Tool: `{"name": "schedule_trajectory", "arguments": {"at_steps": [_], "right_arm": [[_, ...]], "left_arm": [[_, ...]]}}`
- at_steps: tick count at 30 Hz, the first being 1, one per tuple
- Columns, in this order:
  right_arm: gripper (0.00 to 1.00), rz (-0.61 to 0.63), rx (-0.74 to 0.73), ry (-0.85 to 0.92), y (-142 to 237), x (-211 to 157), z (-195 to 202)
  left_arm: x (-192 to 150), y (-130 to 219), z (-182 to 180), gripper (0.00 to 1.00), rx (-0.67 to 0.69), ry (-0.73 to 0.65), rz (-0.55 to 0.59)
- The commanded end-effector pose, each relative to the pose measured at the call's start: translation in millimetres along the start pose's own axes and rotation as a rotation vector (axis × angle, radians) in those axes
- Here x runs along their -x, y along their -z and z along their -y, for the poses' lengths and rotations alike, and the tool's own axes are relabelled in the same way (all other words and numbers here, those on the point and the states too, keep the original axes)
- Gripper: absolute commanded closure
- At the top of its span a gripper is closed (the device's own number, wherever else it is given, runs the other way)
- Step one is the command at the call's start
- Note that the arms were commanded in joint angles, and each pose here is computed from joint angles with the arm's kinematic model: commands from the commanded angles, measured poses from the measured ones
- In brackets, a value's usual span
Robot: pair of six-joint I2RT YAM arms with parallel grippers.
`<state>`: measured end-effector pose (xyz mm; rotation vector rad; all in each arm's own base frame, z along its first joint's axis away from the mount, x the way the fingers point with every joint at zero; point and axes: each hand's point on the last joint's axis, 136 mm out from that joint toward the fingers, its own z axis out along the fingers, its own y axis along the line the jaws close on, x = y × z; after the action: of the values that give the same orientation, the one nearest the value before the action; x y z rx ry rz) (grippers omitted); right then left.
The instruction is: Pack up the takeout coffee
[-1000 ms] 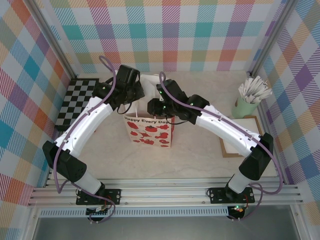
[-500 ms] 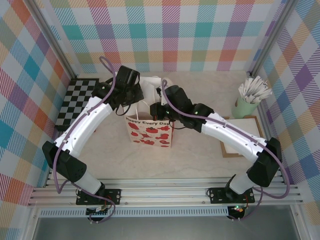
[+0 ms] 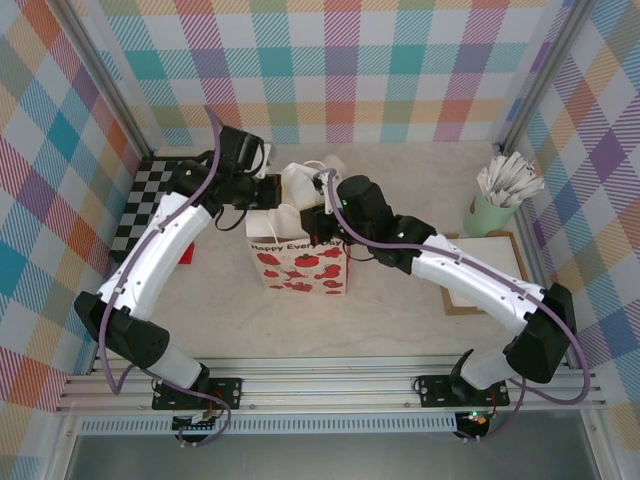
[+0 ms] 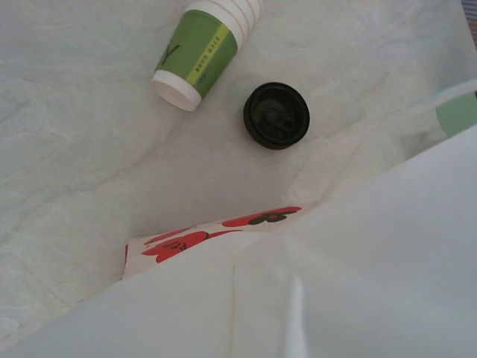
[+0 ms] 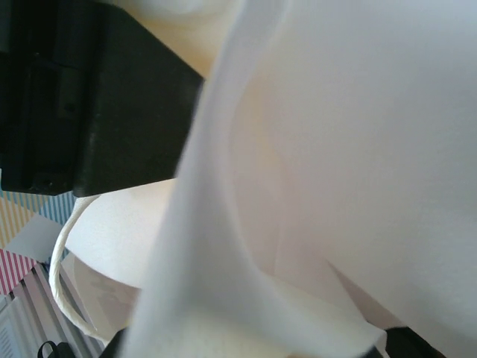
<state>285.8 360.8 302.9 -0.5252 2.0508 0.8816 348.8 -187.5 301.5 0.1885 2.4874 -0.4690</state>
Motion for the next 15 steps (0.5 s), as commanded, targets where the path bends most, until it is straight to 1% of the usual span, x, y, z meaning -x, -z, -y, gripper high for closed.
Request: {"name": "schedule_trajectory", "arguments": {"at_steps": [1, 4, 7, 10, 12, 13, 15], "right_arm": [[1.00, 0.100, 0.045, 0.060, 12, 22, -13], [1.00, 0.106, 0.042, 0.079, 12, 22, -12], [1.00, 0.111, 0.035, 0.091, 12, 23, -11], [1.00, 0.111, 0.029, 0.092, 12, 21, -9], [1.00, 0.113, 0.023, 0.092, 11, 19, -7], [1.00, 0.115, 0.020, 0.092, 11, 19, -6], [1.00, 0.120, 0.014, 0.096, 12, 19, -5]], "left_arm": [[-11, 23, 13, 1.00, -0.118, -0.080, -0.041], [-16, 27, 20, 1.00, -0.165, -0.133, -0.061], [-18, 35, 18, 1.00, -0.178, -0.173, -0.048], [-30, 37, 32, 1.00, -0.286, -0.221, -0.049], [-38, 30, 35, 0.97, -0.328, -0.225, -0.047], [-41, 28, 35, 0.96, -0.333, -0.224, -0.045], [-44, 27, 35, 0.92, -0.340, -0.229, -0.032]]}}
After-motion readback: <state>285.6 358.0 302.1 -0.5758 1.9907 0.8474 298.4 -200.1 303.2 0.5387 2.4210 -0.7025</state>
